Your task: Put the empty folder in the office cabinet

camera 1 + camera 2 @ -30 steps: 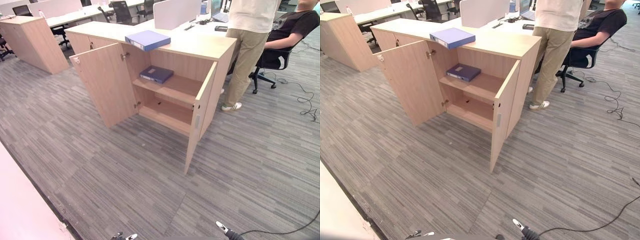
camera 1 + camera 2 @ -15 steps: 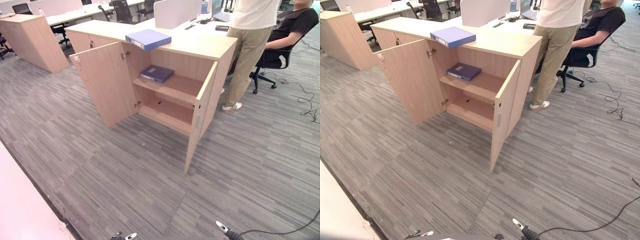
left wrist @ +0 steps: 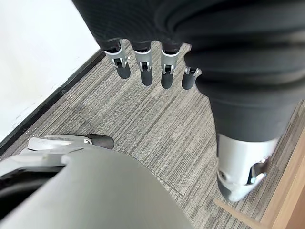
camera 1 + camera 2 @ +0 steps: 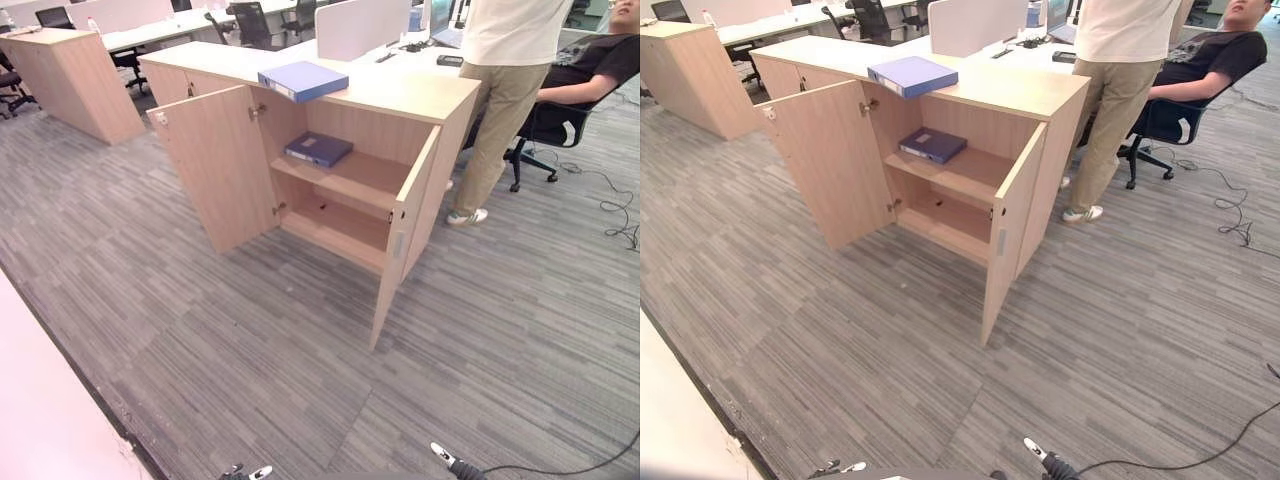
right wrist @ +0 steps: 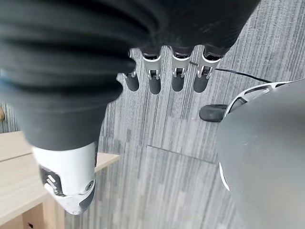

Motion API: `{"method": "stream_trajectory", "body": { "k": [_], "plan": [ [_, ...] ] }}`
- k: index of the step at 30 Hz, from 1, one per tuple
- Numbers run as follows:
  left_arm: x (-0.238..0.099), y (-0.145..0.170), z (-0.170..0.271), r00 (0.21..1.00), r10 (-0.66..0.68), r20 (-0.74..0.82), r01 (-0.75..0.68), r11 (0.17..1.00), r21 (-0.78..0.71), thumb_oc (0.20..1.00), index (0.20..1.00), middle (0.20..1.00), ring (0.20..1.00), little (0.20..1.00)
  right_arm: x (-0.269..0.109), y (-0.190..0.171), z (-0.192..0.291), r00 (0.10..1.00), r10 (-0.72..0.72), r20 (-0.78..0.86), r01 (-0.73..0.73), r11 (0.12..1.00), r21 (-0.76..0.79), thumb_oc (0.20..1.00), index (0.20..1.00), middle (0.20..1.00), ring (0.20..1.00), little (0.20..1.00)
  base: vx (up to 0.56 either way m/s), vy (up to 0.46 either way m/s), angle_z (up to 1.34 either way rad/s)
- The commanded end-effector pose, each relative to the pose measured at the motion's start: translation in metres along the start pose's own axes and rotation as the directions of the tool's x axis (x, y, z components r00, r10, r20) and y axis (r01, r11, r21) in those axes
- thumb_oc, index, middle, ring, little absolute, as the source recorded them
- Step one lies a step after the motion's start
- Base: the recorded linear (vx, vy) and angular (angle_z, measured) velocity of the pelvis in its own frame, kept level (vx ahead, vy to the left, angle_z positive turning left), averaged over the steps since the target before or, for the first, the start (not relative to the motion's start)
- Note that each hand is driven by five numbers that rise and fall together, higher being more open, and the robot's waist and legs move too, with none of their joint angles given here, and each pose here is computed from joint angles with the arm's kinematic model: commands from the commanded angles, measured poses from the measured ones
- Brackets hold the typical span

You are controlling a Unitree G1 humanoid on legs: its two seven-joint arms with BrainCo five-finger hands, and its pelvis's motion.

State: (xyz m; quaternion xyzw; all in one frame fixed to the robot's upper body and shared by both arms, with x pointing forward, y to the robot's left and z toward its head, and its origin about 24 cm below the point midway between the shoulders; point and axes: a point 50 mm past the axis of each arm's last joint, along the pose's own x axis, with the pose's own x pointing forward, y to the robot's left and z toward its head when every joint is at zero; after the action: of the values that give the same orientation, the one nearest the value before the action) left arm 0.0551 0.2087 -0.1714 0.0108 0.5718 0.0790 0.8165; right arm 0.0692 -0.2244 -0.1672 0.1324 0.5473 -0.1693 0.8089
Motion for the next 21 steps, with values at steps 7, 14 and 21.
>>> {"method": "stream_trajectory", "body": {
  "k": [7, 14, 21],
  "plan": [
    [0.003, -0.004, 0.007, 1.0, 0.012, -0.015, -0.013, 0.998, -0.055, 1.0, 1.0, 1.0, 1.0, 1.0, 0.003, 0.022, 0.002, 0.998, 0.065, 0.001, -0.065, 0.998, -0.025, 1.0, 1.0, 1.0, 1.0, 1.0, -0.02, -0.068, 0.32],
    [0.004, -0.009, 0.015, 0.999, 0.03, 0.013, -0.028, 0.989, -0.147, 1.0, 1.0, 1.0, 1.0, 1.0, 0.005, 0.014, 0.025, 0.997, 0.032, 0.065, -0.03, 0.999, -0.027, 1.0, 1.0, 1.0, 1.0, 1.0, -0.12, -0.037, 0.69],
    [0.0, -0.002, -0.005, 0.997, 0.054, -0.046, -0.063, 0.974, -0.218, 1.0, 1.0, 1.0, 1.0, 1.0, 0.005, 0.008, 0.018, 1.0, 0.004, 0.027, -0.004, 1.0, 0.007, 1.0, 1.0, 1.0, 1.0, 1.0, 0.07, 0.064, 0.7]
  ]
}}
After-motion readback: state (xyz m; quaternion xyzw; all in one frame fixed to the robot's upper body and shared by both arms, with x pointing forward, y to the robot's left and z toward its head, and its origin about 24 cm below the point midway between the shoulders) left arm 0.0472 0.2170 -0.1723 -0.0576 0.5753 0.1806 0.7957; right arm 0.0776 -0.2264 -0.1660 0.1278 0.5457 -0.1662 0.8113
